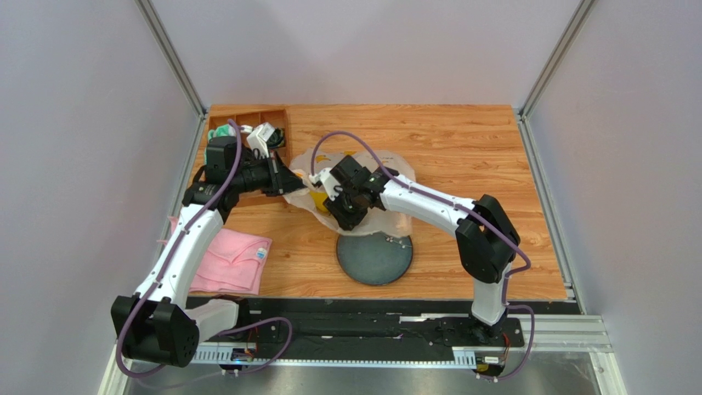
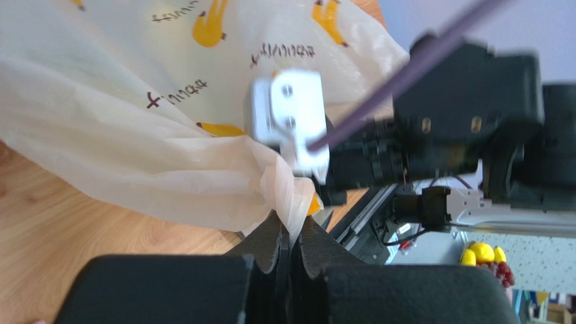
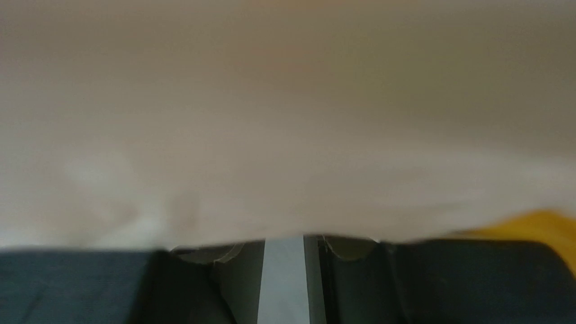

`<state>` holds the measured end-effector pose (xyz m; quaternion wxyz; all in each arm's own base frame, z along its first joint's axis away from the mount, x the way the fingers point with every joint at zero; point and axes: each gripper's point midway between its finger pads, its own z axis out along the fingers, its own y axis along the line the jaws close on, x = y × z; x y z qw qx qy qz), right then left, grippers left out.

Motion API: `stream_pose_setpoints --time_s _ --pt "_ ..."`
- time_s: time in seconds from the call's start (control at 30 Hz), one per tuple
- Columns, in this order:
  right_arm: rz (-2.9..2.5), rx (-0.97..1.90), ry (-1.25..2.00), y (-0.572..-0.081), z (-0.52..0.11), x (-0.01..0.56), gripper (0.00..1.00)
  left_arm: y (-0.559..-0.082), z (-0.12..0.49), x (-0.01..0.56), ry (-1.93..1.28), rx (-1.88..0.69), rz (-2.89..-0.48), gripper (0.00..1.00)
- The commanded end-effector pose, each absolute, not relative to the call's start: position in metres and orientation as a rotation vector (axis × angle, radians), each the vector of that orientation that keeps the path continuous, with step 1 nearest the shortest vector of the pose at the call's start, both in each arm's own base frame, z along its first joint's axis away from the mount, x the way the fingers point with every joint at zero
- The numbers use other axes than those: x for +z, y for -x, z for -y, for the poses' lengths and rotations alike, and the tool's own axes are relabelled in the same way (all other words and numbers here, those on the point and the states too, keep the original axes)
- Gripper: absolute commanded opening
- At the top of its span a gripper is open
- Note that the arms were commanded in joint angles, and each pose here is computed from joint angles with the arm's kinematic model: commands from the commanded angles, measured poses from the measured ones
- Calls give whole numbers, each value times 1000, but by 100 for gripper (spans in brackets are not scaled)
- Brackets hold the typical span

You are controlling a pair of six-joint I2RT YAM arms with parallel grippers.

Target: Take the fake fruits out of the plastic bag

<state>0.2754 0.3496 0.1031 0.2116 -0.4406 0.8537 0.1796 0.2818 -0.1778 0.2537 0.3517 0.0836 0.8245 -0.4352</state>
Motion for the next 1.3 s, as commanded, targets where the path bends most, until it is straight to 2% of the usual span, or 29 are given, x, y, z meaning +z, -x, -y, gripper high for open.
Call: stream_pose_setpoints --time_s 0.0,0.1,0.17,0.27,0.3,0.37,0.4,0.47,0.83,0.93,0.97,1.07,1.27 --pt "-2298 528 1313 -236 -365 113 29 -280 165 256 -99 -1104 -2097 2" --pt "-2297 447 1236 -264 -364 118 29 -271 160 245 -103 -1064 -2089 3" --pt "-2296 414 1122 -294 -364 131 33 -264 158 243 -116 -1051 -2073 3" --pt "-2301 373 1058 -320 -368 132 55 -255 157 235 -116 -1055 -2076 3" --pt "-2304 358 1042 -324 -369 130 73 -254 157 234 -118 -1050 -2074 3" --pt "-2327 356 1024 -328 -376 121 83 -253 158 236 -160 -1051 -2062 3" --pt "-2333 318 1004 -333 -374 118 91 -251 160 238 -179 -1064 -2055 3" --pt "-2370 299 936 -335 -377 110 100 -248 161 237 -198 -1074 -2056 3" --pt "-2467 255 967 -330 -380 60 100 -251 161 233 -209 -1064 -2068 3" --pt "-2445 289 1047 -330 -385 54 79 -254 160 232 -204 -1054 -2066 3" --pt "-2436 288 1059 -331 -385 56 67 -254 159 232 -205 -1049 -2065 3" --pt "-2377 353 1112 -331 -394 74 53 -255 158 232 -205 -1041 -2060 3" --pt "-2215 502 1192 -320 -398 154 39 -262 154 234 -188 -1007 -2034 3"
